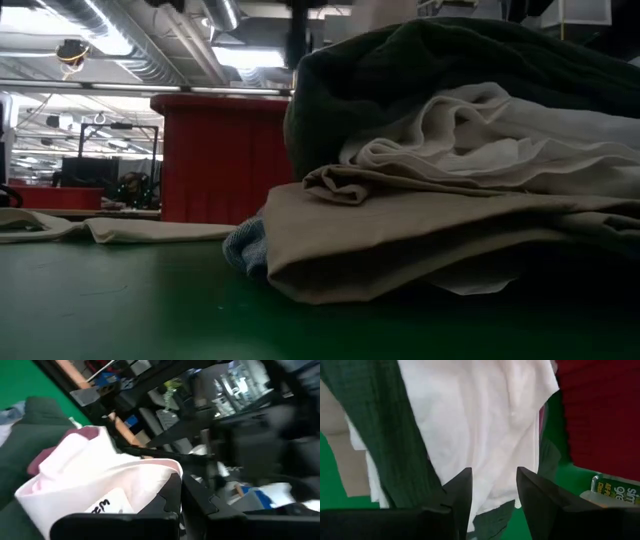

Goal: Fold Laundry from Bin
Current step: Fold the white underwear

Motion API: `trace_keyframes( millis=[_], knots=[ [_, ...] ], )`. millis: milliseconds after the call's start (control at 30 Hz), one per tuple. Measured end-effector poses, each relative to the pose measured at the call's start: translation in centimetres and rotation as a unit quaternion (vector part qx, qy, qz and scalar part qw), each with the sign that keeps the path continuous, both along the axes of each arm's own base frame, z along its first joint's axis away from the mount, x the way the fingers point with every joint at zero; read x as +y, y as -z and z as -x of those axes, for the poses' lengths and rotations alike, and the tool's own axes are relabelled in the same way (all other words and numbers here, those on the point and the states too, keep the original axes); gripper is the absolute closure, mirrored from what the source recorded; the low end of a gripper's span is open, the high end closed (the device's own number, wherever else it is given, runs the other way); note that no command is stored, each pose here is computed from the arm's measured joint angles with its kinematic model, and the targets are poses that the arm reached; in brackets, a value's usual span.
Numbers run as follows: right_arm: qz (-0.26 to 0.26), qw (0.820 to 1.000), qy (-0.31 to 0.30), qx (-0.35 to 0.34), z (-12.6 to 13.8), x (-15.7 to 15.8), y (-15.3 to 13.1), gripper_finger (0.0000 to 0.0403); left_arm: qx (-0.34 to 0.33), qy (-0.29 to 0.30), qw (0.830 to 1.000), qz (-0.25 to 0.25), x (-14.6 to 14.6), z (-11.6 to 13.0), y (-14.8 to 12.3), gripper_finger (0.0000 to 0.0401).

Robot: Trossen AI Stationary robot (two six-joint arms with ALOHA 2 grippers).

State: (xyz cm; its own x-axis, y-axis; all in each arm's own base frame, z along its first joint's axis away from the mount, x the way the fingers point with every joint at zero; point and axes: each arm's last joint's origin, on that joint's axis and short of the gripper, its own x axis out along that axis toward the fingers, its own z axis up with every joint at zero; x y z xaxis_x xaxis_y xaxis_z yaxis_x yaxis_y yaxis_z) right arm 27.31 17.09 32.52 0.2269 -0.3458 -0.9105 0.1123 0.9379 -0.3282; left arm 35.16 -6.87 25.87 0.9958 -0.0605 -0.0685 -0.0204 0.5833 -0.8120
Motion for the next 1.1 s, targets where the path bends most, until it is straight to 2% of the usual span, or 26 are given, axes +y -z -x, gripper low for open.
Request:
trace_keyframes(
  millis=[200, 333, 633, 833, 933, 1100],
  knots=[
    [-0.004, 0.999, -0.033, -0.01, 1.2, 0.3, -1.1, 0.0249, -0.004, 0.0, 1.0, 0.0, 0.2, -3.8, 0.3, 0.0401],
    [0.002, 0.999, -0.048, -0.024, 2.0, 0.8, -1.6, 0.0249, 0.014, -0.002, 1.0, -0.002, 0.7, -5.7, 1.7, 0.0401],
    [0.003, 0.997, -0.07, -0.03, 2.9, 1.9, -1.7, 0.0249, 0.028, -0.006, 1.0, -0.008, 1.1, -6.8, 3.3, 0.0391],
    [0.009, 0.997, -0.069, -0.038, 2.7, 1.8, -1.8, 0.0249, 0.009, -0.013, 0.998, -0.063, 1.1, -6.8, 3.0, 0.0339],
    [0.001, 0.996, -0.072, -0.051, 2.5, 2.0, -1.8, 0.0249, 0.007, -0.021, 0.991, -0.13, 1.3, -6.8, 2.9, 0.0313],
    [-0.012, 0.995, -0.073, -0.059, 2.3, 2.2, -1.8, 0.0249, -0.026, -0.02, 0.969, -0.244, 1.5, -6.8, 2.2, 0.0284]
  ],
)
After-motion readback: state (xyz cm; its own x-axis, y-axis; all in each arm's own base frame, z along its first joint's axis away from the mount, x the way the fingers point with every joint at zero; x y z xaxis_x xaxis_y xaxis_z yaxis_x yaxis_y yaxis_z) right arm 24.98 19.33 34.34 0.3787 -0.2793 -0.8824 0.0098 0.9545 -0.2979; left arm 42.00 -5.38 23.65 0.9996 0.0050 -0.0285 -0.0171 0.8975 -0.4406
